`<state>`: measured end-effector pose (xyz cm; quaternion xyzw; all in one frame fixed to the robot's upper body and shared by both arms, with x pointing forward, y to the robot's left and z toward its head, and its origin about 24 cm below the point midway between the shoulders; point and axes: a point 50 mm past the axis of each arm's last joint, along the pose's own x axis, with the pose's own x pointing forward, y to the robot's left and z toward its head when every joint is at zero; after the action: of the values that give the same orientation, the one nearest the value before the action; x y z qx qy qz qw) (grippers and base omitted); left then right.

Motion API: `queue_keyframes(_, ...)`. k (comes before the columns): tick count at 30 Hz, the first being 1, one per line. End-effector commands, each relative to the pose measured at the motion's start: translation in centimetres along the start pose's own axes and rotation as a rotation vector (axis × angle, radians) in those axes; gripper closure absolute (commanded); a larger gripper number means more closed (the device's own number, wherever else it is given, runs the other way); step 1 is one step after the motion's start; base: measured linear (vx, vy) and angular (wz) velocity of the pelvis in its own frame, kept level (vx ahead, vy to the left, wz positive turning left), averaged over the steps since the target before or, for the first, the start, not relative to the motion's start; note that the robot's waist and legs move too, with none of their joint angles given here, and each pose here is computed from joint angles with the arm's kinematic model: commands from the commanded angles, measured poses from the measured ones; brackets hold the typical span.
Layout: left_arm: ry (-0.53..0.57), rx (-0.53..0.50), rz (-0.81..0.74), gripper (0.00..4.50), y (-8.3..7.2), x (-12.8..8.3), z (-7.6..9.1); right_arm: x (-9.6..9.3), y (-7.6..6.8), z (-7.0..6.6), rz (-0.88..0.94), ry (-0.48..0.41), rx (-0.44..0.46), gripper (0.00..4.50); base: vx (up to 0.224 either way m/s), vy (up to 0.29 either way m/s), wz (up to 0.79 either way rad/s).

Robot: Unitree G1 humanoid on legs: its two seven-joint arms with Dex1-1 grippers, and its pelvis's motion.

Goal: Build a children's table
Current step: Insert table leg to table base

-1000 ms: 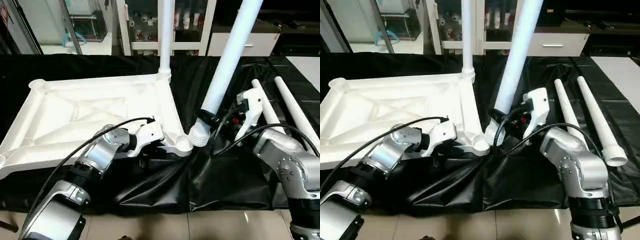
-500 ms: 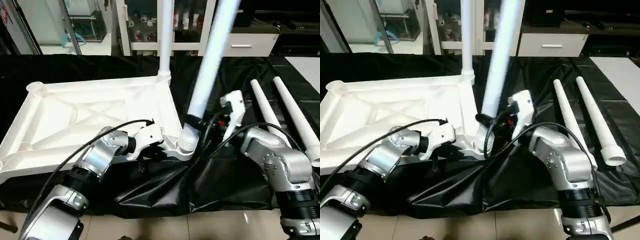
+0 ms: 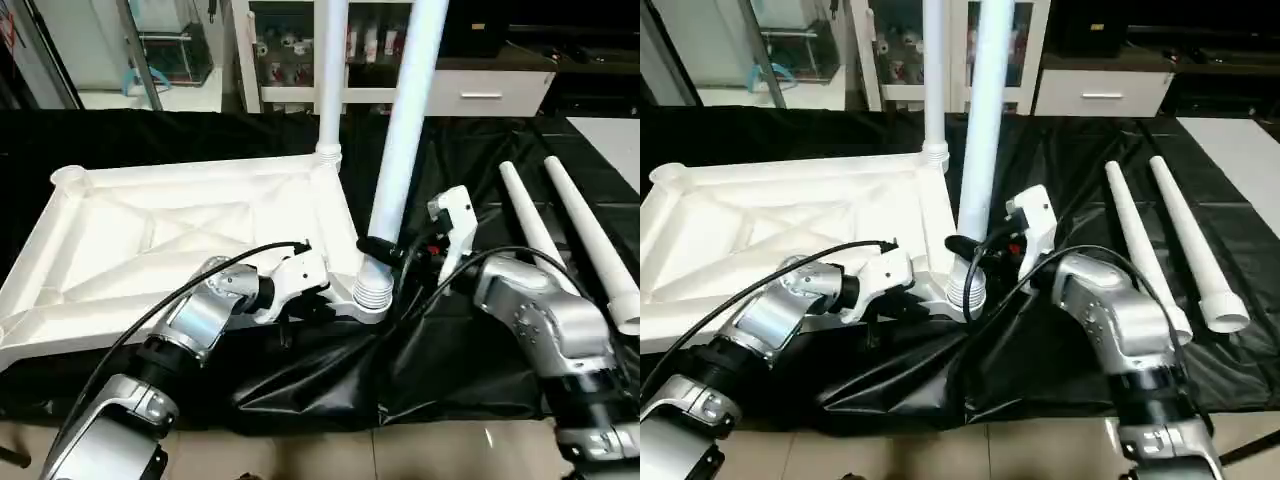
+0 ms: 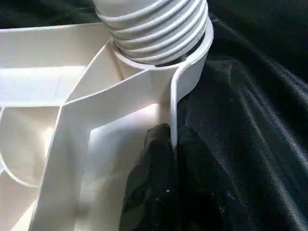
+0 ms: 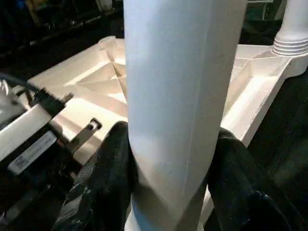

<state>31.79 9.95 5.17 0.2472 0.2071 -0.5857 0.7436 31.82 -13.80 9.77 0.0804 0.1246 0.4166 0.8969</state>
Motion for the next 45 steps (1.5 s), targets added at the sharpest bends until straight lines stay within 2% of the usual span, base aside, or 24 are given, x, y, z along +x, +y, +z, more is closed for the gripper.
queue_keyframes(1, -0.033, -0.035, -0.010, 4.50, -0.7, 0.7, -0.2, 0.1, -0.5, -0.5, -0.022, 0.001, 0.039, 2.70, 0.000, 0.000, 0.00)
queue_keyframes(5, -0.034, -0.037, -0.007, 4.50, -0.6, 0.6, -0.2, 0.0, -0.9, -1.0, -0.036, 0.003, 0.055, 2.70, 0.000, 0.000, 0.00)
queue_keyframes(10, -0.044, -0.045, 0.013, 4.50, -0.4, 0.6, -0.1, -0.9, -1.0, -2.4, -0.056, -0.005, 0.090, 2.70, 0.000, 0.000, 0.00)
queue_keyframes(18, -0.055, -0.059, 0.048, 4.50, 0.0, 0.5, 0.0, -2.2, -0.1, -4.2, -0.081, -0.043, 0.110, 2.70, 0.000, 0.000, 0.00)
queue_keyframes(21, -0.054, -0.061, 0.050, 4.50, 0.1, 0.4, 0.1, -2.5, 0.4, -4.9, -0.081, -0.005, 0.066, 2.70, 0.000, 0.000, 0.00)
queue_keyframes(22, -0.050, -0.057, 0.048, 4.50, 0.1, 0.4, 0.1, -2.6, 0.7, -5.2, -0.064, 0.039, 0.019, 2.70, 0.000, 0.000, 0.00)
queue_keyframes(26, -0.044, -0.051, 0.044, 4.50, 0.2, 0.4, 0.1, -2.6, 1.0, -5.3, -0.035, 0.108, -0.045, 2.70, 0.000, 0.000, 0.00)
queue_keyframes(33, -0.038, -0.049, 0.044, 4.50, 0.3, 0.3, 0.1, -2.2, 1.2, -5.0, 0.017, 0.197, -0.075, 2.70, 0.000, 0.000, 0.00)
queue_keyframes(40, -0.030, -0.048, 0.042, 4.50, 0.4, 0.2, -0.1, -1.0, 0.5, -5.1, -0.006, 0.254, -0.086, 2.70, 0.000, 0.000, 0.00)
queue_keyframes(45, -0.030, -0.051, 0.044, 4.50, 0.4, 0.1, -0.2, -1.0, 0.5, -6.5, -0.003, 0.335, -0.055, 2.70, 0.000, 0.000, 0.00)
